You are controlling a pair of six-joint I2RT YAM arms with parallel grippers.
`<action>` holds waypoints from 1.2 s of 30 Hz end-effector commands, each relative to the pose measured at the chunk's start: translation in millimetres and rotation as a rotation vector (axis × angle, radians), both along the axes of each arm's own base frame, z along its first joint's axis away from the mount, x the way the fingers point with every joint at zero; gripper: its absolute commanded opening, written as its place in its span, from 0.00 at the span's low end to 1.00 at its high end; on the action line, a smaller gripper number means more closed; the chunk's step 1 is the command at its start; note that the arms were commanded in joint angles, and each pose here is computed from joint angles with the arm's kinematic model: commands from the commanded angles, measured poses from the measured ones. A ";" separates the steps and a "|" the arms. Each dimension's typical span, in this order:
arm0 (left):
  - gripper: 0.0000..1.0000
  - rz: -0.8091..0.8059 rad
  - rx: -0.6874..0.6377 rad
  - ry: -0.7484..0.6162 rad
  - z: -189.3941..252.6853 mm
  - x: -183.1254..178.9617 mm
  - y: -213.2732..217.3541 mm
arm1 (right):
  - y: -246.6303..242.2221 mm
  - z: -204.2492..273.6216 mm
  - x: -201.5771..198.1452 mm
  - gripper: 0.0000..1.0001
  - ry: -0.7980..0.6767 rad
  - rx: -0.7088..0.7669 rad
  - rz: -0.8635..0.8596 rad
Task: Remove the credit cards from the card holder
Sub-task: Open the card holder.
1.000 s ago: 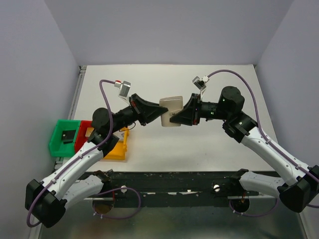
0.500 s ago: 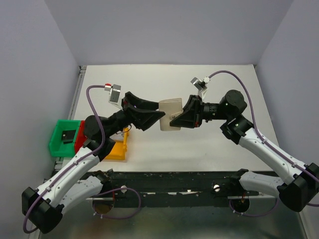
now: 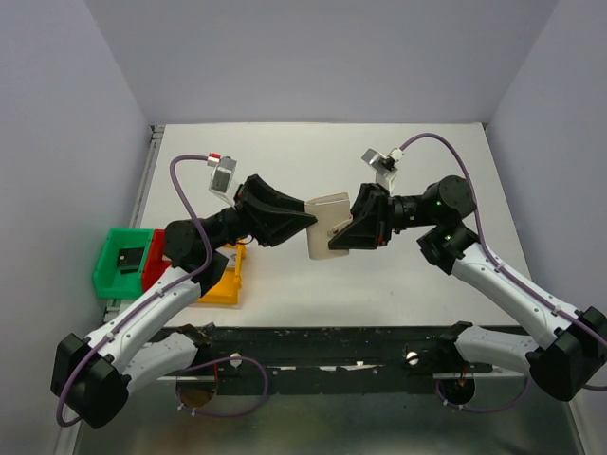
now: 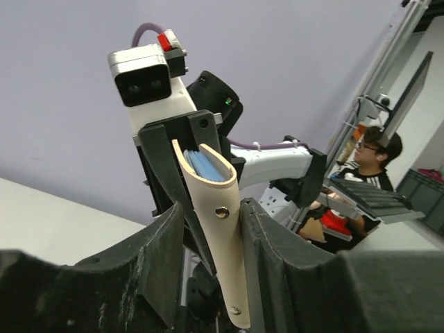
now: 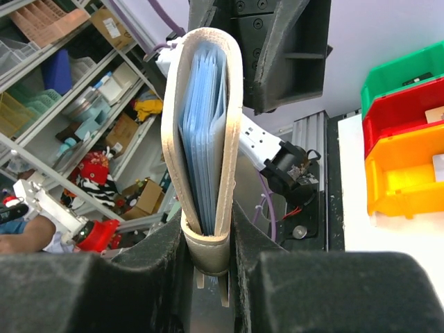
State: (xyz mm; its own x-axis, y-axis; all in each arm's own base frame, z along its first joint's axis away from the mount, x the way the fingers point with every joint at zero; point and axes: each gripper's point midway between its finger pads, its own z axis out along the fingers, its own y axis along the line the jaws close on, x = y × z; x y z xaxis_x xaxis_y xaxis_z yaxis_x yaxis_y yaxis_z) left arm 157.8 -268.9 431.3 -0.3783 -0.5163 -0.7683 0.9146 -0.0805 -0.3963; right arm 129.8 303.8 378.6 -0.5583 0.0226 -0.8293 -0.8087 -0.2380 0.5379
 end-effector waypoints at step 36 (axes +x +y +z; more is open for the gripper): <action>0.00 0.259 0.299 0.233 -49.1 45.8 5.9 | -31.4 -0.1 40.8 0.76 -0.149 -0.309 -0.427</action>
